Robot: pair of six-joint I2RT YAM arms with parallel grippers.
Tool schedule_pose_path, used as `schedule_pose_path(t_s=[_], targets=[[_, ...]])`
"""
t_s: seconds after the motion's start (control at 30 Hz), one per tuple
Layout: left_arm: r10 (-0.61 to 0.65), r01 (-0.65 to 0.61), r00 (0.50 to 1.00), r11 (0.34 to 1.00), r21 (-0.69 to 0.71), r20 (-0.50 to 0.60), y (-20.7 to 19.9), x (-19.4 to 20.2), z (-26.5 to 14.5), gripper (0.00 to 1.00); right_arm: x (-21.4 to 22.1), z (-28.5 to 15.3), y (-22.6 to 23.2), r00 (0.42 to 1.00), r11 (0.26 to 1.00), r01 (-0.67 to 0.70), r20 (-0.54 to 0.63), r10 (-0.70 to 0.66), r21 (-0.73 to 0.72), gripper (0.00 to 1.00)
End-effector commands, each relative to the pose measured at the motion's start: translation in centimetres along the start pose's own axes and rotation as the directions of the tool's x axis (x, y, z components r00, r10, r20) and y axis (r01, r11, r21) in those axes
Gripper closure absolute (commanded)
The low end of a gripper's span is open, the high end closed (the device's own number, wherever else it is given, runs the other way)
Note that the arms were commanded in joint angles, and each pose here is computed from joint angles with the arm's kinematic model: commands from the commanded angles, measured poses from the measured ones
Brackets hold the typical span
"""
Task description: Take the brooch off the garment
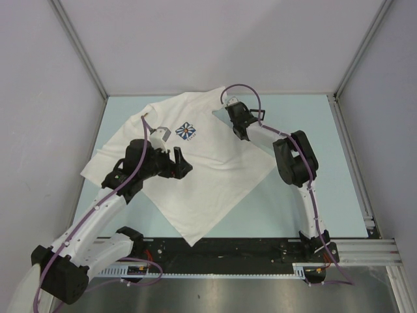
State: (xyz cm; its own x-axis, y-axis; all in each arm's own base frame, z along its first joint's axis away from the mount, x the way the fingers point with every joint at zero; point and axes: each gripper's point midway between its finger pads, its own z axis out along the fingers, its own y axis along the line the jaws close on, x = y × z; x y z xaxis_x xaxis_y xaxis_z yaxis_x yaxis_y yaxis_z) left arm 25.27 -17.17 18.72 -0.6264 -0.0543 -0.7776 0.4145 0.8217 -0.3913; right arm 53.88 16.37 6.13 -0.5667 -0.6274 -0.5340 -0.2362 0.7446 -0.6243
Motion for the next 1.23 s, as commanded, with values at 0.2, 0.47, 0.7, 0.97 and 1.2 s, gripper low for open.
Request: schedule_pose_path(t_s=[0.2, 0.47, 0.7, 0.97, 1.2], targets=[[0.016, -0.017, 0.999, 0.999, 0.028, 0.051, -0.3, -1.7, -0.2, 0.13, -2.8, -2.2, -0.7, 0.998, 0.999, -0.036, 0.052, 0.037, -0.023, 0.39], [-0.002, 0.001, 0.999, 1.000, 0.027, 0.044, -0.2, -1.3, 0.0, 0.13, -4.2, -6.5, -1.1, 0.990, 0.992, -0.108, 0.079, 0.113, -0.069, 0.27], [-0.087, 0.082, 0.994, 0.994, 0.077, 0.062, -1.6, -1.6, -0.8, 0.12, -3.7, -15.1, -4.2, 0.932, 0.931, -0.335, 0.094, 0.350, -0.147, 0.23], [-0.217, 0.187, 0.967, 0.959, 0.213, 0.130, -5.0, -3.2, -4.2, 0.07, -0.5, -27.2, -8.6, 0.788, 0.759, -0.536, 0.103, 0.607, -0.371, 0.22], [-0.214, 0.131, 0.934, 0.950, 0.284, 0.286, -9.2, -11.4, -10.4, 0.01, 0.4, -37.7, -15.3, 0.648, 0.686, -0.546, 0.277, 0.710, -0.480, 0.20]])
